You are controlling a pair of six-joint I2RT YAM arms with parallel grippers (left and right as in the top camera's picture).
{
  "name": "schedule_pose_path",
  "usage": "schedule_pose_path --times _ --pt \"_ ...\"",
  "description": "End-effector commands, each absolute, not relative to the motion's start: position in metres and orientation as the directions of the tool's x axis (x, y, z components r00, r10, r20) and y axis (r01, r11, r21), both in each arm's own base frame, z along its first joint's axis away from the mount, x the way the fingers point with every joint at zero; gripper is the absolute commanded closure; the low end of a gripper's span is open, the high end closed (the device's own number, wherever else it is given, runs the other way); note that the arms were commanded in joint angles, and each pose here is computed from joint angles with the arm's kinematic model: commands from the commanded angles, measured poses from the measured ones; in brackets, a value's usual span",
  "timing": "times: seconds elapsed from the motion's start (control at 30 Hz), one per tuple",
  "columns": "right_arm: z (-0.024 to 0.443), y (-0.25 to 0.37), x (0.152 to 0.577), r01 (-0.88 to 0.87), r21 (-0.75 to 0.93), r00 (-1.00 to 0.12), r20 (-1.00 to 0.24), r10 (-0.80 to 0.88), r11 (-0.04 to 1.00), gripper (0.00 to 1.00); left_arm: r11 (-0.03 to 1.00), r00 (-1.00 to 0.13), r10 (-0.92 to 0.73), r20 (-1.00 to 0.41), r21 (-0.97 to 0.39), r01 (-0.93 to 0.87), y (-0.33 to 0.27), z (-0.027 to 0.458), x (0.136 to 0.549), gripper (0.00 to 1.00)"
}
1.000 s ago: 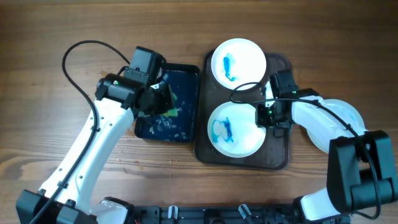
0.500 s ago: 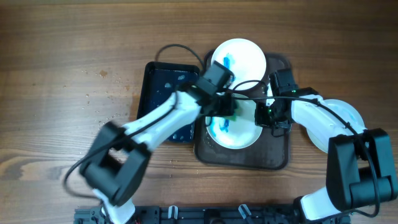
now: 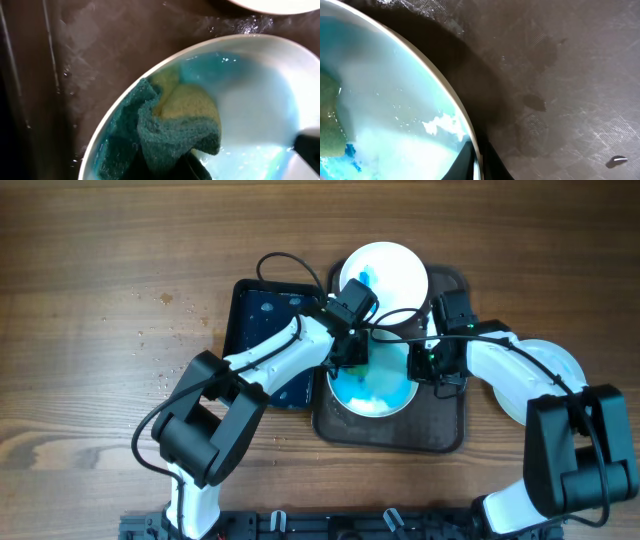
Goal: Clean dirty plates on tray and stack at the side
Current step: 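Scrub the second plate with the sponge in the left gripper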
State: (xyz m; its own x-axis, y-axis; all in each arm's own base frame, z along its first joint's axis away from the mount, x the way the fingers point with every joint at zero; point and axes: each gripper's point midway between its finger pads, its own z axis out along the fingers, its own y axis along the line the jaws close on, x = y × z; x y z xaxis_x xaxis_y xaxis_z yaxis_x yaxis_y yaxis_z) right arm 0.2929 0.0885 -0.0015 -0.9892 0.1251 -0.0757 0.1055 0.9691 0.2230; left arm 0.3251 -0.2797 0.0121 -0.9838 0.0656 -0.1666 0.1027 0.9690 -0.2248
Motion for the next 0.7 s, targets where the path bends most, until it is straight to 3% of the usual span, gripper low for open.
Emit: schedule_pose_path --times 0.0,0.07,0.13,0.33,0.4,0.47,0.57,0.67 --pt "-0.025 0.065 0.275 0.162 0.098 -0.987 -0.008 0.163 0.982 0.94 0.966 -0.982 0.161 -0.095 -0.187 0.176 -0.258 -0.014 0.315 0.96" --pt "-0.025 0.064 0.274 0.164 0.097 -0.986 -0.004 0.165 0.982 0.94 0.857 -0.975 0.224 0.0 -0.476 0.197 -0.307 0.001 0.287 0.96" --pt "-0.025 0.064 0.273 0.164 0.096 -0.986 -0.001 0.165 0.982 0.94 0.766 -0.962 0.273 0.023 -0.61 0.203 -0.333 0.016 0.273 0.96" --pt "-0.025 0.064 0.27 0.165 0.091 -0.986 0.011 0.165 0.982 0.96 0.797 -0.954 0.284 0.097 -0.578 0.178 -0.325 0.012 0.255 0.96" --pt "-0.025 0.064 0.27 0.165 0.091 -0.986 0.011 0.165 0.982 0.96 0.888 -0.966 0.235 0.111 -0.429 0.167 -0.296 -0.004 0.259 0.96" --pt "-0.025 0.064 0.27 0.165 0.091 -0.986 0.011 0.165 0.982 0.96 0.982 -0.986 0.144 0.078 -0.134 0.133 -0.243 -0.02 0.273 0.96" --pt "-0.025 0.065 0.27 0.165 0.095 -0.986 0.012 0.164 0.982 0.96 0.965 -0.994 0.04 -0.103 0.261 0.012 -0.173 -0.014 0.305 0.96" --pt "-0.025 0.064 0.27 0.165 0.095 -0.986 0.012 0.164 0.982 0.95 0.953 -0.98 0.063 -0.188 0.304 0.002 -0.17 -0.006 0.324 0.96"
